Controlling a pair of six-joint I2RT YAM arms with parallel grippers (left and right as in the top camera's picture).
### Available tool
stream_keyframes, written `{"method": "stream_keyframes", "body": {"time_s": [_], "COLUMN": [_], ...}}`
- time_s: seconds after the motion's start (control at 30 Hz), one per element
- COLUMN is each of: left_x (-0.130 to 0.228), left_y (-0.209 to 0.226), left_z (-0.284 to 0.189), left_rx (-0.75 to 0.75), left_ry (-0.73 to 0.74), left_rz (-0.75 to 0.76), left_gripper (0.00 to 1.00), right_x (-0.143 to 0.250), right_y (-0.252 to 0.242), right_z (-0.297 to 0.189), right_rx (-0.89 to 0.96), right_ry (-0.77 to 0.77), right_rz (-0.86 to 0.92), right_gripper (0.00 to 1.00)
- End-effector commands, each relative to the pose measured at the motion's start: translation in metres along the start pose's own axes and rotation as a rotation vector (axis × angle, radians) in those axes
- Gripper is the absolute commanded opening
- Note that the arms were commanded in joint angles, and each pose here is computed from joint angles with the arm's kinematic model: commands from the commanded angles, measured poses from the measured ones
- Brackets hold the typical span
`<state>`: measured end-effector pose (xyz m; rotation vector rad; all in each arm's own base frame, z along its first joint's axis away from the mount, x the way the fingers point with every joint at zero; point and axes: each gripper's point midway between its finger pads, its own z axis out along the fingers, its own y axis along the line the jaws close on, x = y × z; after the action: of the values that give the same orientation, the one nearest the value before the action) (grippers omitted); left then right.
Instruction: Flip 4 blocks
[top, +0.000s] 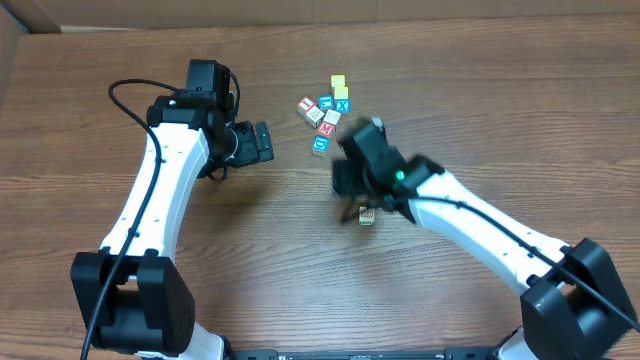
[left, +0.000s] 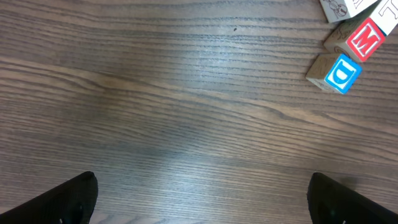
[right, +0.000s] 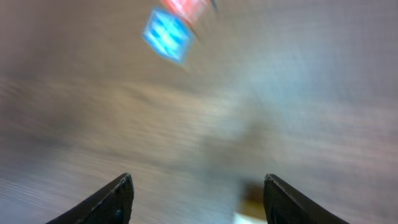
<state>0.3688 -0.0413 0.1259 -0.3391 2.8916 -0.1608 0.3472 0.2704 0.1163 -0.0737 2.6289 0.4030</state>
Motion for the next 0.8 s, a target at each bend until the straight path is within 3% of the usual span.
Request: {"method": "stream_keyframes", "body": {"time_s": [0.0,0.13,0.77], "left_x": [-0.007,-0.007,-0.007], "left_y": [0.002,0.002,0.002], "left_z": [-0.001,-0.001,-0.001], "left_rx": [-0.01,-0.01,-0.01], "left_ry": [-0.017,-0.017,-0.017], "left_rz": [-0.019,-0.019,-0.019], "left_gripper": [1.0,1.0,1.0], "right_x": [-0.038,-0.052,-0.029], "right_y": [0.025,0.034,0.021], "right_z": [-0.009,0.005,0.126], "right_rx": [-0.03,-0.049,0.002], "right_ry": [-0.068,-0.111,-0.087], "right_rz": [-0.02,0.027,0.066], "right_gripper": [0.71,0.72,0.73]}}
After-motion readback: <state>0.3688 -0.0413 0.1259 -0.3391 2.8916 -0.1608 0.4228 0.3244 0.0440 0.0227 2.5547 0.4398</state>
